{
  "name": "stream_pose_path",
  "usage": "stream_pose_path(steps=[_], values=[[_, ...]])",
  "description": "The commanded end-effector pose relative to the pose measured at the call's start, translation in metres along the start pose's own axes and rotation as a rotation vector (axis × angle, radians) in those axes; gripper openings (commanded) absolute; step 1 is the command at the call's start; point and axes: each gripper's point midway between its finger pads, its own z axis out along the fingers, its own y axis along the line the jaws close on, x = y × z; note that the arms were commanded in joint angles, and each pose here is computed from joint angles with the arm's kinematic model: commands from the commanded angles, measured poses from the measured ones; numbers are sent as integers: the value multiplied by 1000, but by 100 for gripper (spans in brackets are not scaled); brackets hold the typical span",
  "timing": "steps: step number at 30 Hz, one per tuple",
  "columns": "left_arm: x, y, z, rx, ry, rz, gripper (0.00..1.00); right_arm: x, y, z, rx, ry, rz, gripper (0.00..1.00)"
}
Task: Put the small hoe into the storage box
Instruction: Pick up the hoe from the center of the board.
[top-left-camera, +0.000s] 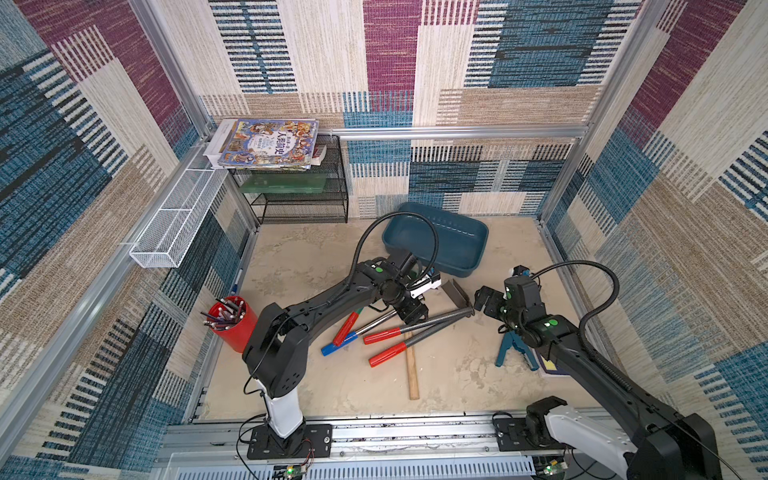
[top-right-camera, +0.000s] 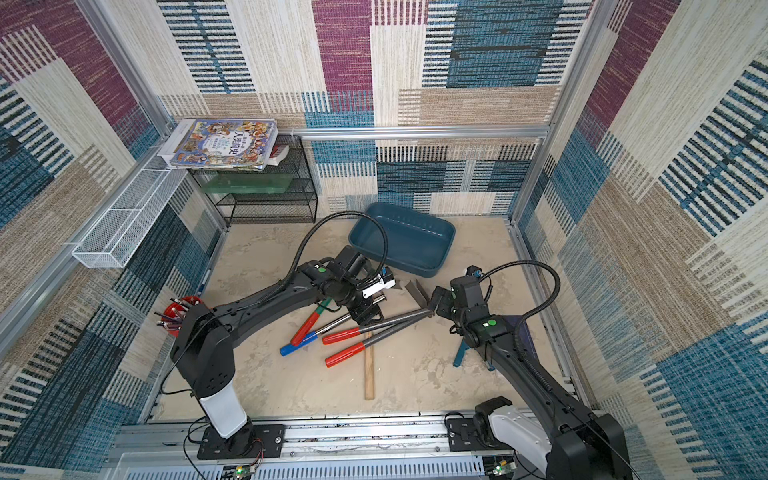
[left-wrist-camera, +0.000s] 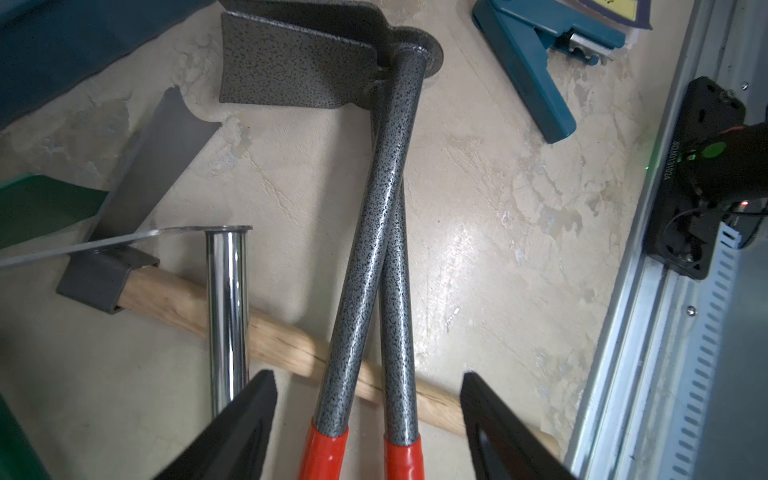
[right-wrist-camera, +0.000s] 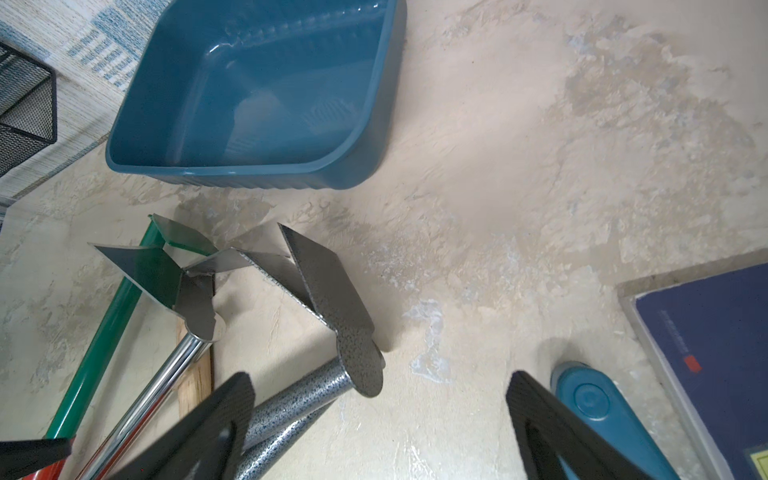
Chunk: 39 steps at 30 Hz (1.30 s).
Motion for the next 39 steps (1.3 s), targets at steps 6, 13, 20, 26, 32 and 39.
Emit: stream_pose_path(steps=[6, 13, 20, 26, 32, 39], values=[[10, 11, 20, -16, 89, 60, 68, 3, -10, -8, -11, -1, 37, 99], [22, 13, 36, -2, 143, 69, 63, 0, -15, -10, -22, -26, 41, 100], [32, 12, 45, -4, 179, 82, 60, 0, -14, -7, -35, -14, 50, 100], [42, 12, 54, -11, 216, 87, 59, 2, -13, -2, -41, 16, 60, 100], [46, 12, 61, -23, 240, 102, 57, 5, -16, -1, -39, 23, 65, 100], [47, 14, 71, -37, 259, 104, 54, 5, -17, -2, -40, 20, 67, 100]])
